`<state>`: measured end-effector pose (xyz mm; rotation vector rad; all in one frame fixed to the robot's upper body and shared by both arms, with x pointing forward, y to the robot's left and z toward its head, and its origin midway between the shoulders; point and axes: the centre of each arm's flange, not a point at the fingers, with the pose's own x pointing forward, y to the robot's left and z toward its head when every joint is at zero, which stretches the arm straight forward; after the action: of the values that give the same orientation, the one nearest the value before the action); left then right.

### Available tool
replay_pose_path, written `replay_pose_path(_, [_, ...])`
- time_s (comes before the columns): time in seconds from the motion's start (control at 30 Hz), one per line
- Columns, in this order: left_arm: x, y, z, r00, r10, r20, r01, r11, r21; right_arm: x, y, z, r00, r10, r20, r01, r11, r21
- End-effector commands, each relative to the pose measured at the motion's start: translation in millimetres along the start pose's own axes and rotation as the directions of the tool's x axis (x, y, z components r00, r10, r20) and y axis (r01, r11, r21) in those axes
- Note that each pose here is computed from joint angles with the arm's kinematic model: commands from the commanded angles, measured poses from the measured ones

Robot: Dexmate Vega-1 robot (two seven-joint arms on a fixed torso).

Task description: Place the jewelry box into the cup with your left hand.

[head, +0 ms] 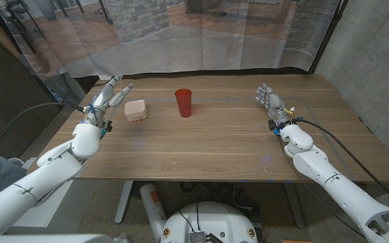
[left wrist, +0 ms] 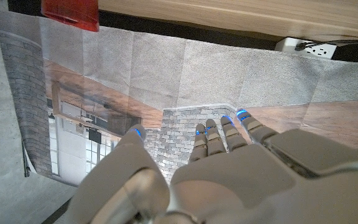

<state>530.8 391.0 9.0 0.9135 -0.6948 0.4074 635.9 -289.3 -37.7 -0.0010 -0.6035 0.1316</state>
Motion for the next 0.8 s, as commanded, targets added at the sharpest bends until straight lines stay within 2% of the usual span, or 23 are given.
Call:
replay_pose_path(0.03, [4.2, 6.4, -2.5, 1.0, -0.016, -0.009, 0.016, 0.996, 0.089, 1.3, -0.4, -1.6, 1.0, -0.001, -0.005, 0.001, 1.0, 0.0])
replay_pose_path(0.8, [13.3, 13.3, -12.4, 0.997, -0.048, -0.06, 0.058, 0.983, 0.171, 7.1, 3.0, -1.7, 1.0, -0.008, -0.005, 0.008, 1.0, -0.002])
